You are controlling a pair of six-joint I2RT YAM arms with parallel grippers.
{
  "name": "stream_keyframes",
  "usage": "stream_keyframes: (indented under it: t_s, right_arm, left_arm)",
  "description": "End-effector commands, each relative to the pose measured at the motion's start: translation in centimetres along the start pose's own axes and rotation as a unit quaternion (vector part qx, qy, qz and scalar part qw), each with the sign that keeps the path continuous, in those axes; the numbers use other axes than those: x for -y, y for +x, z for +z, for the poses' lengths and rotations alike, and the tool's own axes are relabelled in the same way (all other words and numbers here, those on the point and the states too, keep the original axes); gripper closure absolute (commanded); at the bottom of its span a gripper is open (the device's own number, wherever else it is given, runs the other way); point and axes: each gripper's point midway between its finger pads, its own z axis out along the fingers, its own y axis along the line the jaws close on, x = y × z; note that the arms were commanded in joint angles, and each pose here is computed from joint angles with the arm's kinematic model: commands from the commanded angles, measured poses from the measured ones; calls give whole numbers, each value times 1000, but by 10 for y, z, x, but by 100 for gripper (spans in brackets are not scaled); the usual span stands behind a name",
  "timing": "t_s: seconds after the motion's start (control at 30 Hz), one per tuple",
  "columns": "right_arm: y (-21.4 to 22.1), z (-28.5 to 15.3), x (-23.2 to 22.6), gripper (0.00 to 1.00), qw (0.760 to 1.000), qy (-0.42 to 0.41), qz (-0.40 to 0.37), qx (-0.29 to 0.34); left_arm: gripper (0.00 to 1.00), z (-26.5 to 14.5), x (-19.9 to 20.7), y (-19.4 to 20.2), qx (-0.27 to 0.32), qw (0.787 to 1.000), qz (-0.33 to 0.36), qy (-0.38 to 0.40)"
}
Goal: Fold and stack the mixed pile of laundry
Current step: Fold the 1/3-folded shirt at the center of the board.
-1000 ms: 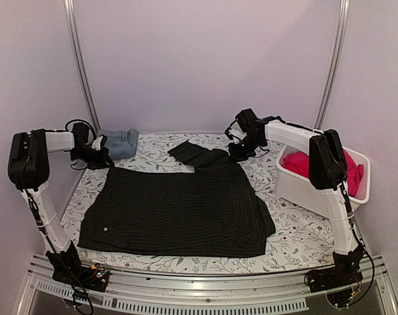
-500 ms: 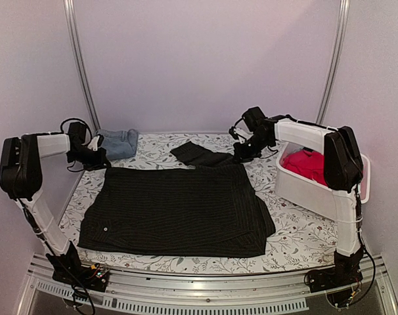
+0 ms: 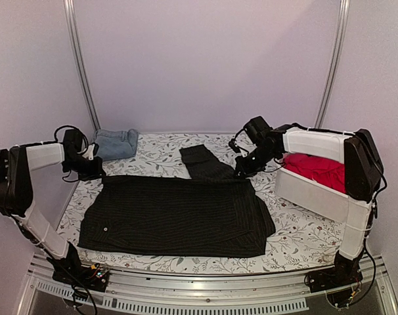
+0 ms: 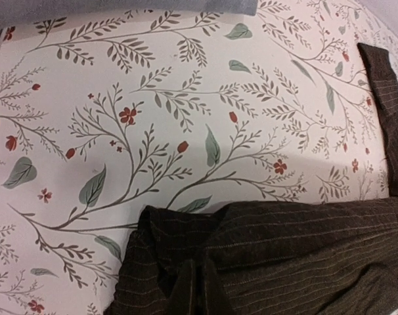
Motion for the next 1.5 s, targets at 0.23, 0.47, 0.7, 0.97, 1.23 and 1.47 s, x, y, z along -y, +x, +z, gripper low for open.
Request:
stream_keyframes:
  t_s: [0.23, 0.47, 0.7, 0.97, 1.23, 1.47]
  right_arm:
    - [36, -15, -28, 100, 1000, -26, -9, -2]
    - [68, 5, -46, 100, 998, -49, -18, -35]
    - [79, 13, -45, 75, 996, -40, -20, -71]
    - [35, -29, -41, 54, 999, -30, -18, -8]
    - [1, -7, -48, 58, 998, -59, -5, 1]
    - [47, 41, -49, 65, 995, -65, -8, -78]
  left_arm:
    - [100, -15, -30, 43, -44, 993, -33, -100]
    - [96, -10, -34, 57, -59, 991, -46, -107]
    - [55, -31, -38, 36, -16, 990, -47, -134]
    - [49, -45, 15, -4, 65, 998, -8, -7]
    - [60, 7, 27, 27, -36, 999, -1, 16]
    - [66, 32, 3, 86, -135, 989, -50, -32]
